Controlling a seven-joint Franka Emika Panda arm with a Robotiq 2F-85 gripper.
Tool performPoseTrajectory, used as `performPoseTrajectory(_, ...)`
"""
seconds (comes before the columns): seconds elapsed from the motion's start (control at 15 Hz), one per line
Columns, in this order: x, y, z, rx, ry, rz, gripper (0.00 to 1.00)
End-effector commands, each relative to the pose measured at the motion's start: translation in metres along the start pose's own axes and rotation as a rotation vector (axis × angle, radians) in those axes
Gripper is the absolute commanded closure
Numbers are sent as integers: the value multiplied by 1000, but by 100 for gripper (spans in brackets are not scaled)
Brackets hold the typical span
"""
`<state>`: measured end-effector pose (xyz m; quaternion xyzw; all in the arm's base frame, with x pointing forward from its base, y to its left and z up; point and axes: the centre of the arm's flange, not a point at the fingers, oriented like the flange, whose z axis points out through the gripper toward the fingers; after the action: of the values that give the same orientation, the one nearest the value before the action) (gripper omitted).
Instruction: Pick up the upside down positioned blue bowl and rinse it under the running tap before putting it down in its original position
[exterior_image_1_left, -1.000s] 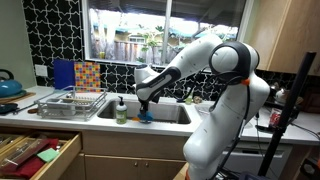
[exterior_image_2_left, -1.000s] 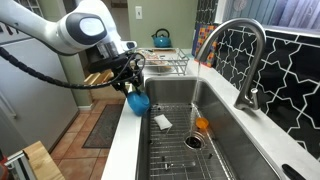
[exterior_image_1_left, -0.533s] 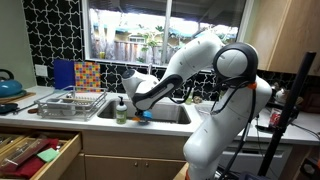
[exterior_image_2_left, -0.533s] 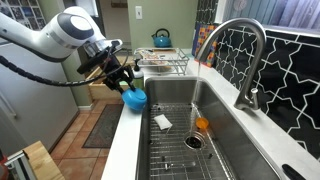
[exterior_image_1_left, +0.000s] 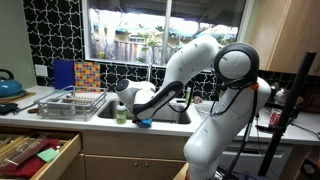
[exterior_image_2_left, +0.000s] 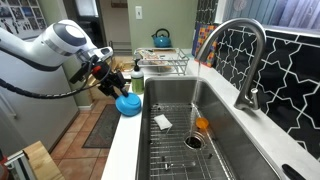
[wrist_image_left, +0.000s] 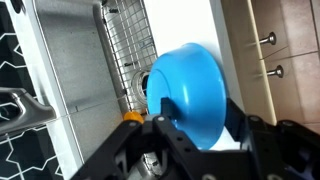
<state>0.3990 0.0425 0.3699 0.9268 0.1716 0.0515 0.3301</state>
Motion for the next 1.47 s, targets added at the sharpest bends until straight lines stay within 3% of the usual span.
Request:
performPoseTrajectory(0.0, 1, -23, 10, -11, -8, 14, 71)
performPoseTrajectory(0.87, 12, -35, 17, 21, 32, -24, 71)
performPoseTrajectory(1.33, 15, -36, 15, 27, 35, -30, 47)
performPoseTrajectory(1.4, 15, -35, 14, 30, 40, -27, 39)
